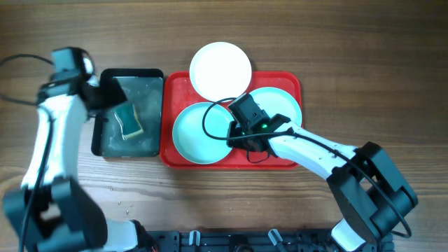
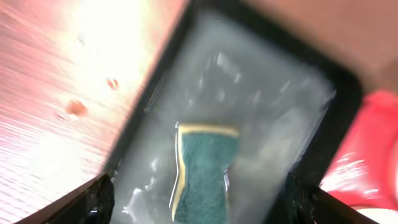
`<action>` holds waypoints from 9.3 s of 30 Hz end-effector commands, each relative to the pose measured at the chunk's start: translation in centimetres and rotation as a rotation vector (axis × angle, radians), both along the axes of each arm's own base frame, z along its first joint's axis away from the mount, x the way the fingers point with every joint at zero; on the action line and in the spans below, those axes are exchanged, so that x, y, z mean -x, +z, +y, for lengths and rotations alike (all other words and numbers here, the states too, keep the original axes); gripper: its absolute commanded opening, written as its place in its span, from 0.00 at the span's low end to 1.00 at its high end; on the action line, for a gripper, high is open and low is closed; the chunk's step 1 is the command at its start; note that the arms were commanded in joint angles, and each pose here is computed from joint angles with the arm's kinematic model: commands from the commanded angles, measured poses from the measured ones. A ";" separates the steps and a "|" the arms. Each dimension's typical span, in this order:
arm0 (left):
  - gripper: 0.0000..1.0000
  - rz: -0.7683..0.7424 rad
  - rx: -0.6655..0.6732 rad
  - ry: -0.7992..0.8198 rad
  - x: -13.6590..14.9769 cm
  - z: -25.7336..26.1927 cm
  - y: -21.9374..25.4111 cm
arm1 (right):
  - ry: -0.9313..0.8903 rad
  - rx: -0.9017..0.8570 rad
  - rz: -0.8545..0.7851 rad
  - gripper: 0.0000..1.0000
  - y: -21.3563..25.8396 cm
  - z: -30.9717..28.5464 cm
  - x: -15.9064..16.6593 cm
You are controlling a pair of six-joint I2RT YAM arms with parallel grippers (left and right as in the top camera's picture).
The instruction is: Clean dirty plates on tray and stack at the side
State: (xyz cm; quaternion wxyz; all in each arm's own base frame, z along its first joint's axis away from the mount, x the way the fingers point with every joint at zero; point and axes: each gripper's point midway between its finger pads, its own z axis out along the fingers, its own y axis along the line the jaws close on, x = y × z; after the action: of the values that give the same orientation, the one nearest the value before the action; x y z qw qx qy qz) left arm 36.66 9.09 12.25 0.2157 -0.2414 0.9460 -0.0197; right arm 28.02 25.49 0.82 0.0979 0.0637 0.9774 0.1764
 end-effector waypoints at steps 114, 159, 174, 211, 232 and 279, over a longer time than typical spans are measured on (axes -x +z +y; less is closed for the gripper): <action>1.00 -0.151 0.041 0.051 1.0 0.9 5.8 | 0.588 0.354 -1.688 0.05 29.5 22.4 -13.2; 1.00 -0.151 0.041 0.051 1.0 0.9 5.8 | 0.241 -0.230 -0.757 0.04 20.8 13.1 -16.3; 1.00 -0.152 0.041 0.051 1.0 1.0 5.8 | -0.137 0.131 -0.232 0.04 18.7 -25.2 -12.9; 1.00 -0.151 0.041 0.051 1.0 0.9 5.8 | -0.610 0.196 -0.113 0.51 2.5 -37.5 -7.0; 1.00 -0.151 0.041 0.051 1.0 0.9 5.8 | 0.380 0.006 -0.467 1.00 21.1 -6.9 -15.4; 1.00 -0.151 0.041 0.051 1.0 0.9 5.8 | 0.207 0.115 -0.292 0.04 1.0 -4.4 -20.1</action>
State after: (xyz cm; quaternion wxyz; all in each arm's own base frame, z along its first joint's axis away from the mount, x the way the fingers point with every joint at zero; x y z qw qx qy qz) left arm 35.41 10.06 17.54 0.2751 -0.2667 0.9224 -0.0477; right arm 49.17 20.57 3.30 0.2491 -0.0635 0.9589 0.1204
